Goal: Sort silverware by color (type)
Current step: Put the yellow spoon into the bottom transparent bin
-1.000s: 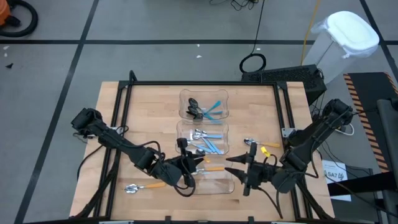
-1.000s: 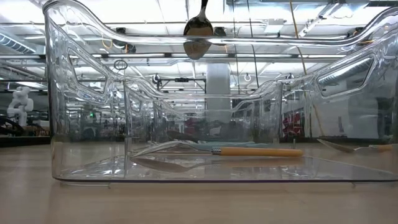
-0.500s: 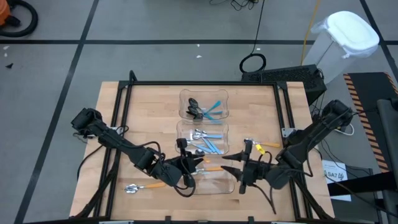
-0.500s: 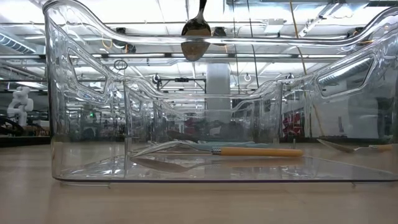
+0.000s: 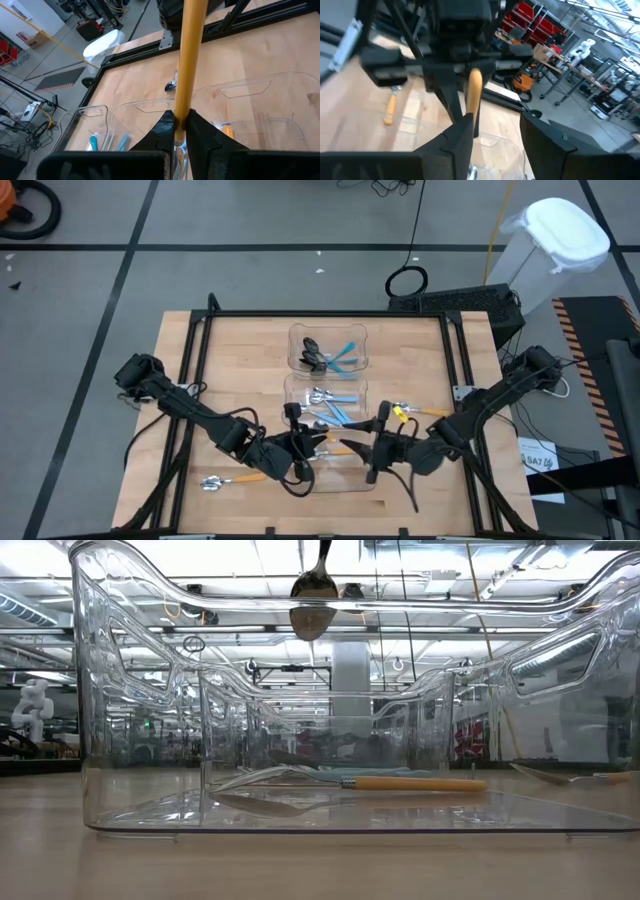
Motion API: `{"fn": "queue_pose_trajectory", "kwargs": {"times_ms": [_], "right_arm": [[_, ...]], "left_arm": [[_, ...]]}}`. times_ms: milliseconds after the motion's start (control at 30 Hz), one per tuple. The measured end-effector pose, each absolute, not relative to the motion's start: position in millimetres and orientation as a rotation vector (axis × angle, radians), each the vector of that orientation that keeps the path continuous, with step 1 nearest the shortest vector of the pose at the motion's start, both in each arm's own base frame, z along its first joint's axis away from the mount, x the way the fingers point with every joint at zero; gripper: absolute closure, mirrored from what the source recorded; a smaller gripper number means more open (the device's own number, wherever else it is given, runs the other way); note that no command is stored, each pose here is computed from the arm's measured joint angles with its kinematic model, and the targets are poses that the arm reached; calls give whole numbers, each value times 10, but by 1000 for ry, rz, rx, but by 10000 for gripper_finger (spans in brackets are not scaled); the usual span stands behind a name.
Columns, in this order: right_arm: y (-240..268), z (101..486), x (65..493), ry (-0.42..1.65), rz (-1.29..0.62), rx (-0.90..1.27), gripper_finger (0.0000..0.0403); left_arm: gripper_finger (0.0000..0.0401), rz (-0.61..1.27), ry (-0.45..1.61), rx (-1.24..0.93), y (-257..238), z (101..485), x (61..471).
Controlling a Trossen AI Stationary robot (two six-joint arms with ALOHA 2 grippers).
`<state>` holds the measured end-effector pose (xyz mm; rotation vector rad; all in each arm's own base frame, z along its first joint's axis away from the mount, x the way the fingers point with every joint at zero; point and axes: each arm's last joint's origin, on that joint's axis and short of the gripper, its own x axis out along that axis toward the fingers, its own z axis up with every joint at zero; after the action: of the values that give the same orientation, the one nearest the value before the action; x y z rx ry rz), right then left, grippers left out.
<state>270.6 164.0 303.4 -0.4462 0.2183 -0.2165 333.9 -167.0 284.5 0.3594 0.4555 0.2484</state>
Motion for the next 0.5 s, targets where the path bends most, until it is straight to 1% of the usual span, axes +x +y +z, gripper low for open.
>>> {"fn": "queue_pose_trajectory", "kwargs": {"times_ms": [133,267,500], "right_arm": [[1610,2938,2809,244,-235,-491,246],[1590,2913,2876,232,-249,-489,246],[1576,2936,2921,195,-171,-446,246]], "left_arm": [[375,249,456,360,-1667,2845,3341],[375,249,459,361,-1666,2844,3340],[375,248,467,367,-1664,2837,3335]]}}
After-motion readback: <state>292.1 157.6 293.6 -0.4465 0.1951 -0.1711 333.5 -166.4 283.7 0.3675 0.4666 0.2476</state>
